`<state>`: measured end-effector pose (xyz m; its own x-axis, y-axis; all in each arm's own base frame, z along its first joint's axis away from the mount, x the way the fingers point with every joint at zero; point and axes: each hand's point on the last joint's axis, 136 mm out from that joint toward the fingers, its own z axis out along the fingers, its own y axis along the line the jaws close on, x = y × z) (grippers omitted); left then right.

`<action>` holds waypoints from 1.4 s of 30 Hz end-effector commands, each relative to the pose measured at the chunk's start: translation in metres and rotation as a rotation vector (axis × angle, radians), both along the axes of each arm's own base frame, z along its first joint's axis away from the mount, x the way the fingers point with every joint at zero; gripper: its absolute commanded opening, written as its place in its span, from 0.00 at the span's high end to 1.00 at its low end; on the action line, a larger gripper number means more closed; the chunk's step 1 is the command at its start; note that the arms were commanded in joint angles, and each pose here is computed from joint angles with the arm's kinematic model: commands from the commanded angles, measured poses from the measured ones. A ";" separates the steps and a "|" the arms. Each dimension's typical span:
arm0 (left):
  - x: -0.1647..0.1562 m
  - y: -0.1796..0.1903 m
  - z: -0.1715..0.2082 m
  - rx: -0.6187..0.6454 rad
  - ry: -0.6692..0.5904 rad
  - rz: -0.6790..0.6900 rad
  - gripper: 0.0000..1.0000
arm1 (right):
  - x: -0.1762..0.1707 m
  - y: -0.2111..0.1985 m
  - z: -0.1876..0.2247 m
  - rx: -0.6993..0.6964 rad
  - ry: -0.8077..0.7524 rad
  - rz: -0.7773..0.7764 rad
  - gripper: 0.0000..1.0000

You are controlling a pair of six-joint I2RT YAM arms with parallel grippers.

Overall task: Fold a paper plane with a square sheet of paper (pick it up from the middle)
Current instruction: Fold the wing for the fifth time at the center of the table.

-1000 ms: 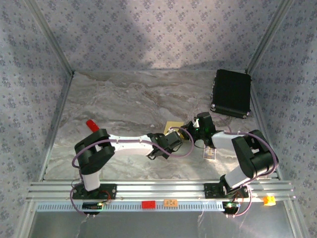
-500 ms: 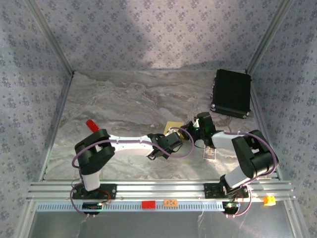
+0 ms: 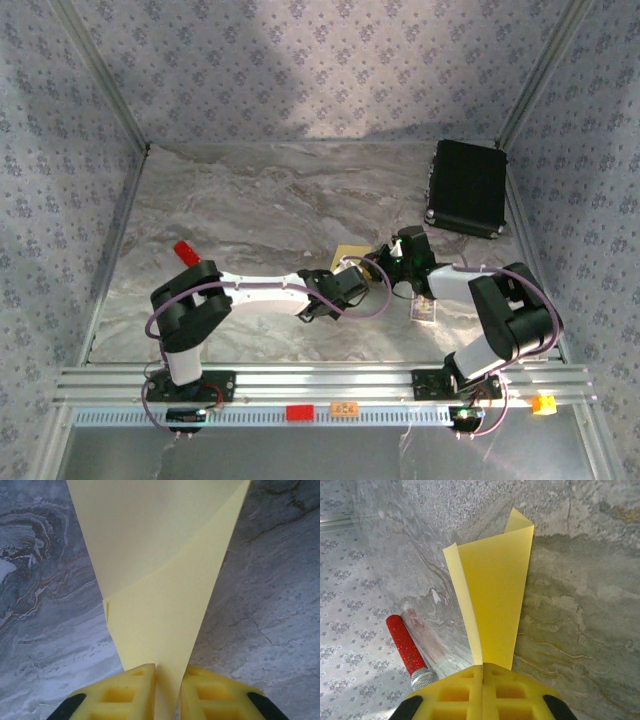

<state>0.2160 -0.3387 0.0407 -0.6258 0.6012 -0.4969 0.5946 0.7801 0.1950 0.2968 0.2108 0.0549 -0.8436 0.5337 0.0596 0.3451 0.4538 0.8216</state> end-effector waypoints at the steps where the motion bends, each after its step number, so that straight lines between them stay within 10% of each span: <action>1: -0.001 0.005 -0.001 0.028 -0.014 0.011 0.82 | 0.005 0.001 0.010 0.008 -0.014 -0.013 0.95; 18: -0.004 0.002 -0.004 -0.028 0.024 0.040 0.96 | 0.002 -0.010 0.012 -0.060 -0.030 -0.005 0.83; 27: -0.005 -0.004 0.000 -0.261 0.163 0.077 0.99 | -0.007 -0.047 0.027 -0.190 -0.073 -0.024 0.62; 42: -0.006 -0.016 -0.002 -0.517 0.394 0.092 0.99 | -0.017 -0.050 0.028 -0.166 -0.082 -0.029 0.61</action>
